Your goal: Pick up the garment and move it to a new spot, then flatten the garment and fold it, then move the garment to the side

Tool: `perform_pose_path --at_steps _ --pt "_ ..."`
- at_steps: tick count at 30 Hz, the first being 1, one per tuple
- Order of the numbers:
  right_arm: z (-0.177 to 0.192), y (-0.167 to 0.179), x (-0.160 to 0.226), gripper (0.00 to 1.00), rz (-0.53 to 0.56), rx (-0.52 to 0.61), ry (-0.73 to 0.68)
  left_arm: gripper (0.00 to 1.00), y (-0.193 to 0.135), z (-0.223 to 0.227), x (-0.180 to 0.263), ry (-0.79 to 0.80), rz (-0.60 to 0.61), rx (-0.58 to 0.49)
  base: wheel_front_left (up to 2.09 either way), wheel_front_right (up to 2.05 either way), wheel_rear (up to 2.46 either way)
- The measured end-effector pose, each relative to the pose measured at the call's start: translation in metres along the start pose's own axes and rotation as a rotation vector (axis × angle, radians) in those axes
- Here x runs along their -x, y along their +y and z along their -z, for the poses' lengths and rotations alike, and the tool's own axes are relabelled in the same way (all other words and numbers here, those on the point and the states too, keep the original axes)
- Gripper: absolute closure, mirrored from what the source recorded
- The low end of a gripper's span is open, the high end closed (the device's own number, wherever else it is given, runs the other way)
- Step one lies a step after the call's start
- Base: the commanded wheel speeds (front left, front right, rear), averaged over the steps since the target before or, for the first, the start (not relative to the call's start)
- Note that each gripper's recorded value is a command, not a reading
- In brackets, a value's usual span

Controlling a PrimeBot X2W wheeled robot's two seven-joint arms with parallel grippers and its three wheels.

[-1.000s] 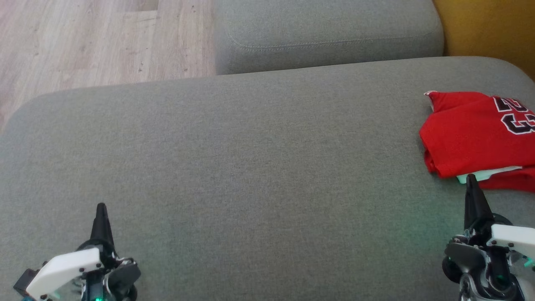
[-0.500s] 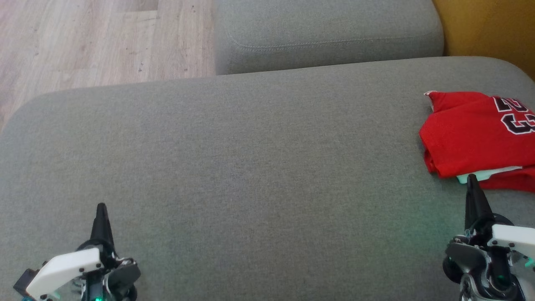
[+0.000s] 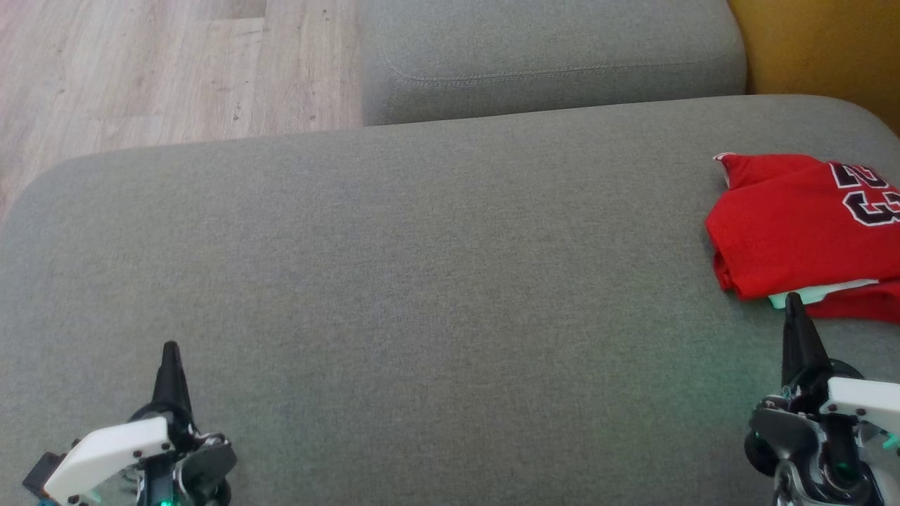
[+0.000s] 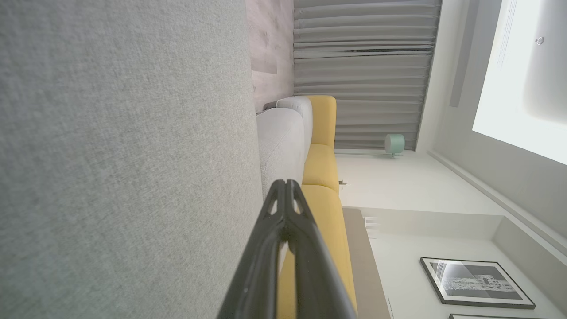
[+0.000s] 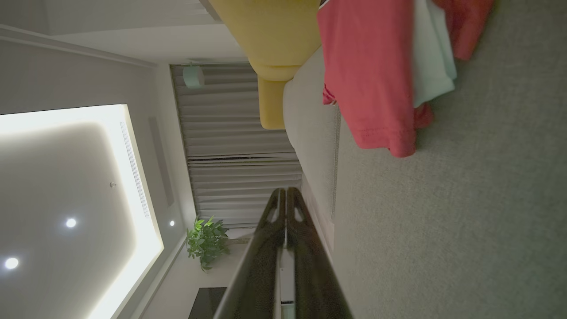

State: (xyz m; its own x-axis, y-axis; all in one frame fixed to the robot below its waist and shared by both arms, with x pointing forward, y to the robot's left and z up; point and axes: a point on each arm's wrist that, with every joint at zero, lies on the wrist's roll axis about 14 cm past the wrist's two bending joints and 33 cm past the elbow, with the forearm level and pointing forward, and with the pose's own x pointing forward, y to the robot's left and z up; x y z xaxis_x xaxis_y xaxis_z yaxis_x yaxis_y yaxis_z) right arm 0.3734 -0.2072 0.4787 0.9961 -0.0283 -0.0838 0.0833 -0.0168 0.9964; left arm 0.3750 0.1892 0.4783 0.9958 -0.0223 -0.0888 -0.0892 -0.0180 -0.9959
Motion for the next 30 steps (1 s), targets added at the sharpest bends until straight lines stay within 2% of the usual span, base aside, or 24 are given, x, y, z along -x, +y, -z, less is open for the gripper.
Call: perform_pose_path --at_steps 30 --pt "-0.0004 -0.0003 0.0002 1.0 0.0 -0.005 -0.004 1.0 0.0001 0.0004 0.0 0.003 -0.001 -0.004 0.0 0.0 0.0"
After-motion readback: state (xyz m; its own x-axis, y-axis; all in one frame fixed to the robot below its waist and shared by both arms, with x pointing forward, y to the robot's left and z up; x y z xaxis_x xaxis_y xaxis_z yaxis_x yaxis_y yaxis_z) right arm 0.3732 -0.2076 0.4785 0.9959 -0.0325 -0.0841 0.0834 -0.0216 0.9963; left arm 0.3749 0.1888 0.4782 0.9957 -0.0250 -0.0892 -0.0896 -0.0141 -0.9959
